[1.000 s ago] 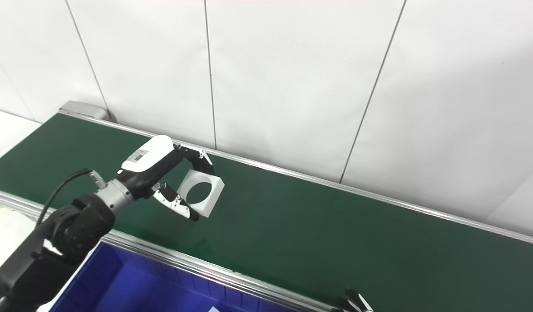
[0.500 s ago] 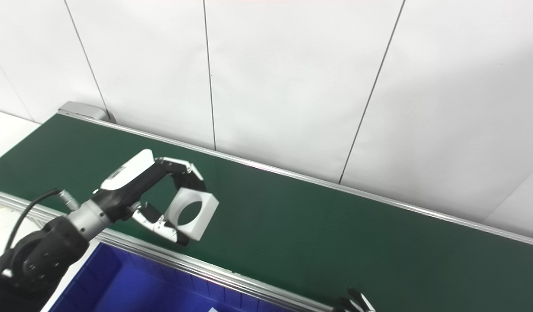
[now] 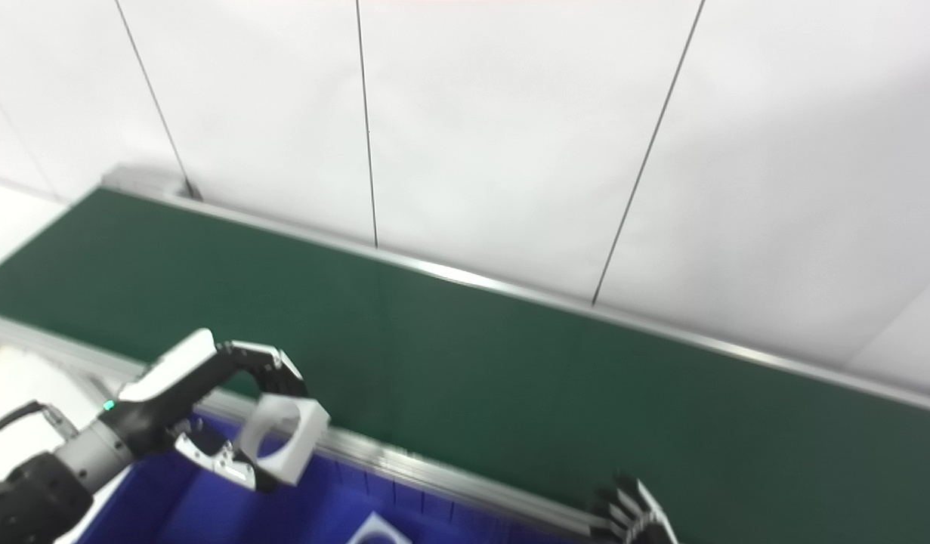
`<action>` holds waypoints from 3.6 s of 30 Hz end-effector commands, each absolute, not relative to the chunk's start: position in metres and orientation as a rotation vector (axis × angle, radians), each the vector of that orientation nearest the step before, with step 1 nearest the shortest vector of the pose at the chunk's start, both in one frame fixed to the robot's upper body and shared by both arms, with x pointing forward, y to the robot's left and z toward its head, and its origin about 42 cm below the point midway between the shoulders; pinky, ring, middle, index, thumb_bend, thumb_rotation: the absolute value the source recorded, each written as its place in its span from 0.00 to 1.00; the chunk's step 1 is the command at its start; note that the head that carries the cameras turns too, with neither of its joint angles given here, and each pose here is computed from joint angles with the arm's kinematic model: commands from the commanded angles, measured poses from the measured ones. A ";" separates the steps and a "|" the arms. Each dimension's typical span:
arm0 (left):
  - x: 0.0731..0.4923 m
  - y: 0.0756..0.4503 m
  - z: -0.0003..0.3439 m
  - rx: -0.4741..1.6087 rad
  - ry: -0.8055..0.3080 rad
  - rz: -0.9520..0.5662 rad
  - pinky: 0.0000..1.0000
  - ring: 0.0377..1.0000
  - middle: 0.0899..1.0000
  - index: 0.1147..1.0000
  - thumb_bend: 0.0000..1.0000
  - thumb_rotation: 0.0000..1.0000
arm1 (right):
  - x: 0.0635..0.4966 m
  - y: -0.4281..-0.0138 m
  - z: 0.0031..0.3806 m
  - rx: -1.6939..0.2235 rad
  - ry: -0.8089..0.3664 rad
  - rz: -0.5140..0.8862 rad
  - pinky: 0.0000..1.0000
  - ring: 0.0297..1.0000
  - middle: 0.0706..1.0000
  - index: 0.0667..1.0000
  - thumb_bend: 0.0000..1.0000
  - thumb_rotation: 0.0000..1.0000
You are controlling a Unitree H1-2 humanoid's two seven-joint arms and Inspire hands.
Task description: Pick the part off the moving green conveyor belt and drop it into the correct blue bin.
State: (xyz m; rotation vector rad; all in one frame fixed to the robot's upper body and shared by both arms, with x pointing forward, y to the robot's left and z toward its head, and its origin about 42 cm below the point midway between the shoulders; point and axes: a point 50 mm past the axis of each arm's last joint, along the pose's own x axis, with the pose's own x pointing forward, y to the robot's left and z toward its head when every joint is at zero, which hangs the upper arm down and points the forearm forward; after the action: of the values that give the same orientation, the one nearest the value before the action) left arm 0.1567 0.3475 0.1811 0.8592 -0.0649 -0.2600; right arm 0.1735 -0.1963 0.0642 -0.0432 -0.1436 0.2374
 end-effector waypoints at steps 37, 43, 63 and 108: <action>0.145 0.343 0.090 0.823 0.160 -0.268 0.35 0.38 0.39 0.46 0.52 0.00 | 0.189 -0.214 0.098 -0.032 -0.214 0.227 0.62 0.69 0.73 0.82 0.72 0.54; 0.141 0.343 0.074 0.840 0.203 -0.266 0.35 0.37 0.39 0.46 0.52 0.00 | 0.189 -0.214 0.099 -0.039 -0.217 0.225 0.62 0.69 0.73 0.82 0.71 0.55; 0.139 0.346 0.076 0.874 0.229 -0.265 0.42 0.45 0.41 0.45 0.52 0.00 | 0.189 -0.215 0.099 -0.039 -0.223 0.222 0.62 0.69 0.73 0.82 0.71 0.55; 0.187 0.231 0.164 0.291 -0.313 -0.414 0.80 0.84 0.86 0.91 0.93 0.94 | 0.186 -0.208 0.084 -0.056 -0.208 0.238 0.62 0.69 0.75 0.83 0.71 0.53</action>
State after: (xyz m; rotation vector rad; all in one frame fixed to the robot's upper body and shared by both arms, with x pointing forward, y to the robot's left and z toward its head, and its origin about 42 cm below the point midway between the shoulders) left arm 0.1839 0.2323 0.1580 0.3047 -0.2822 -0.4072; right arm 0.1830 -0.2123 0.0728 -0.0648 -0.1200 0.2341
